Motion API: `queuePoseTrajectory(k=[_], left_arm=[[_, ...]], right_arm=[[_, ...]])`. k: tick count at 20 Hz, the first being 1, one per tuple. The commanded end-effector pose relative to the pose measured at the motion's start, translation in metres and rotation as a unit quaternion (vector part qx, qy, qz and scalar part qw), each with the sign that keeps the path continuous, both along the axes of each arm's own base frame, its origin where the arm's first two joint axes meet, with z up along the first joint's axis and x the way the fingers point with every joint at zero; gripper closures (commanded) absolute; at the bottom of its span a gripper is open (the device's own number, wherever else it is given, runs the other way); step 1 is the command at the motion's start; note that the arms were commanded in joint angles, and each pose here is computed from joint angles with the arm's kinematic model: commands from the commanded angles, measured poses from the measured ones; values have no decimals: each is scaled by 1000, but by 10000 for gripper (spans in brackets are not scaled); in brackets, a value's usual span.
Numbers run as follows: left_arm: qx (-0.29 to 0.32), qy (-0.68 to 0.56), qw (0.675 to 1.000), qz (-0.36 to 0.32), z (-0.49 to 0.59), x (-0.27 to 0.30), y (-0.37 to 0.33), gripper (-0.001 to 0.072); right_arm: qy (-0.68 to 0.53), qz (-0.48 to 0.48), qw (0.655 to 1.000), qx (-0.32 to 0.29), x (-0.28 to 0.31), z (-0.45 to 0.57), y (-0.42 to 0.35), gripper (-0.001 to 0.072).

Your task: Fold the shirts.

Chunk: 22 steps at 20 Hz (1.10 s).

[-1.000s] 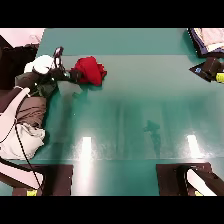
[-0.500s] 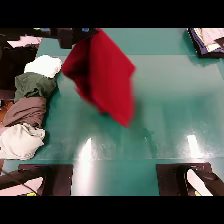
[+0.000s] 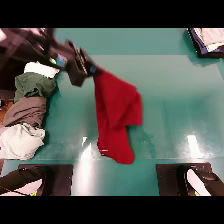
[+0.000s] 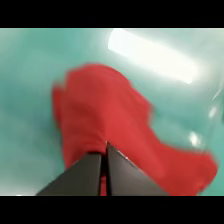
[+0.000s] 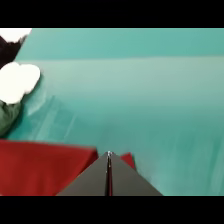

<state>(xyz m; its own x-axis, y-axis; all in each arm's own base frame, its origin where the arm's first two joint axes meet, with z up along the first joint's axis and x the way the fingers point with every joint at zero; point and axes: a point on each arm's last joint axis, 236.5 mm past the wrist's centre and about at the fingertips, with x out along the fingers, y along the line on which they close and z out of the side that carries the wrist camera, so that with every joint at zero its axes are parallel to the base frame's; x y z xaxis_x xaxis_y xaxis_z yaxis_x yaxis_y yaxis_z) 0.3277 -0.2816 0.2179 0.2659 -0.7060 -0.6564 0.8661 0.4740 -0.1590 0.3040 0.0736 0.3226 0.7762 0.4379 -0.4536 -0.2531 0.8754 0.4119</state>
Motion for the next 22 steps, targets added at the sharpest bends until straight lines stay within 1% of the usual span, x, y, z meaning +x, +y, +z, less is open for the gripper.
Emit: queuePoseTrajectory(k=[1, 2, 3, 4, 6, 7, 8, 9, 10, 11, 13, 17, 19, 22], left_arm=[[126, 63, 985, 101, -101, 19, 52, 678], [151, 74, 979, 119, -120, 19, 65, 531], [158, 90, 974, 136, -131, 20, 74, 173], [154, 105, 969, 160, -135, 23, 83, 77], [137, 125, 961, 207, -133, 35, 105, 79], [116, 143, 956, 228, -133, 38, 112, 84], [89, 172, 952, 236, -133, 35, 109, 85], [59, 207, 950, 228, -137, 26, 99, 85], [41, 237, 947, 212, -147, 14, 87, 84], [41, 262, 944, 199, -164, -1, 79, 84], [57, 297, 932, 197, -204, -24, 72, 84], [39, 335, 916, 219, -244, -44, 63, 84], [34, 323, 917, 233, -249, -37, 65, 84], [6, 287, 919, 271, -244, -9, 66, 85]], right_arm=[[39, 14, 999, -1, -7, -21, 4, 696], [48, 15, 999, 1, -7, -28, 4, 696], [56, 16, 998, 3, -7, -34, 4, 696], [66, 16, 998, 6, -6, -42, 4, 696], [89, 18, 996, 10, -6, -58, 4, 696], [100, 20, 995, 12, -7, -65, 4, 696], [109, 20, 994, 14, -7, -72, 4, 696], [117, 21, 993, 17, -7, -79, 5, 696], [126, 21, 992, 19, -8, -86, 5, 696], [136, 21, 990, 22, -8, -93, 5, 696], [152, 22, 988, 28, -9, -106, 6, 696], [203, 29, 978, 41, -17, -141, 9, 696], [231, 30, 971, 48, -22, -162, 11, 696], [260, 48, 963, 51, -30, -189, 25, 696]])
